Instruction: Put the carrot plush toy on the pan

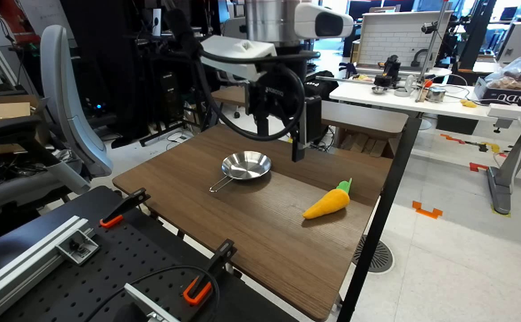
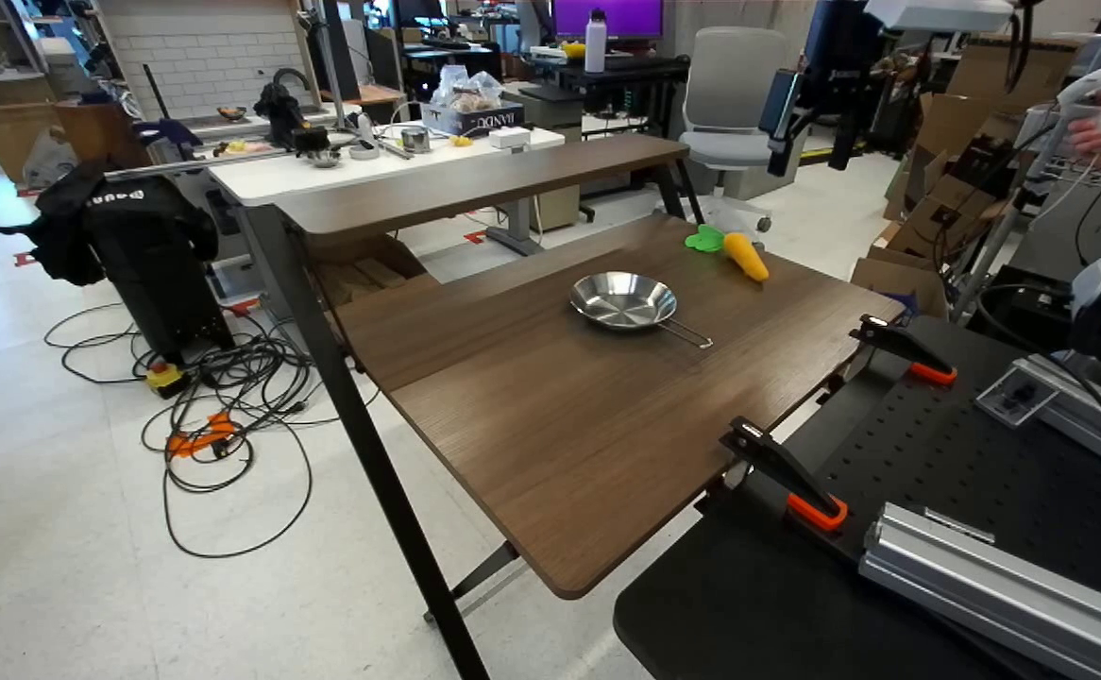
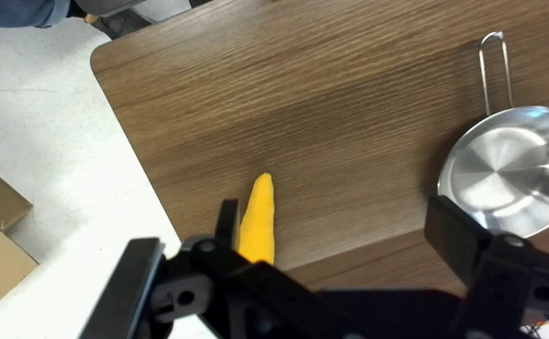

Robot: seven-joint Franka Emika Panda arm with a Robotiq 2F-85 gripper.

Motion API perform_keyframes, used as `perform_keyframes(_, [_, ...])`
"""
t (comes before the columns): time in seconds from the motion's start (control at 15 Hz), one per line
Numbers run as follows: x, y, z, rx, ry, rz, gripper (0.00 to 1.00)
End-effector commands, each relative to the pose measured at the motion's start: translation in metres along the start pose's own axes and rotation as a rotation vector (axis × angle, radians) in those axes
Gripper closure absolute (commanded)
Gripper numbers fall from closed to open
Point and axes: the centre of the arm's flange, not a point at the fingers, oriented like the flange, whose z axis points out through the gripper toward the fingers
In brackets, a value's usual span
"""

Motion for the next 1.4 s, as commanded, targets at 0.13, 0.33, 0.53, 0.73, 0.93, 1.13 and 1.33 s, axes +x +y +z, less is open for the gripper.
perform_keyframes(0.13, [0.058,0.032,0.029,0.002,0.021,0.099,0.0])
perform_keyframes(0.33, [0.08,0.05,0.04,-0.01,0.026,0.134,0.0])
perform_keyframes(0.53, [0.097,0.055,0.055,-0.019,0.023,0.147,0.0])
perform_keyframes(0.73, [0.109,0.046,0.073,-0.029,0.013,0.141,0.0])
perform_keyframes(0.93, [0.117,0.037,0.092,-0.033,-0.002,0.137,0.0])
perform_keyframes(1.13, [0.121,0.033,0.107,-0.041,-0.014,0.133,0.0])
perform_keyframes(1.33, [0.123,0.033,0.121,-0.046,-0.026,0.13,0.0])
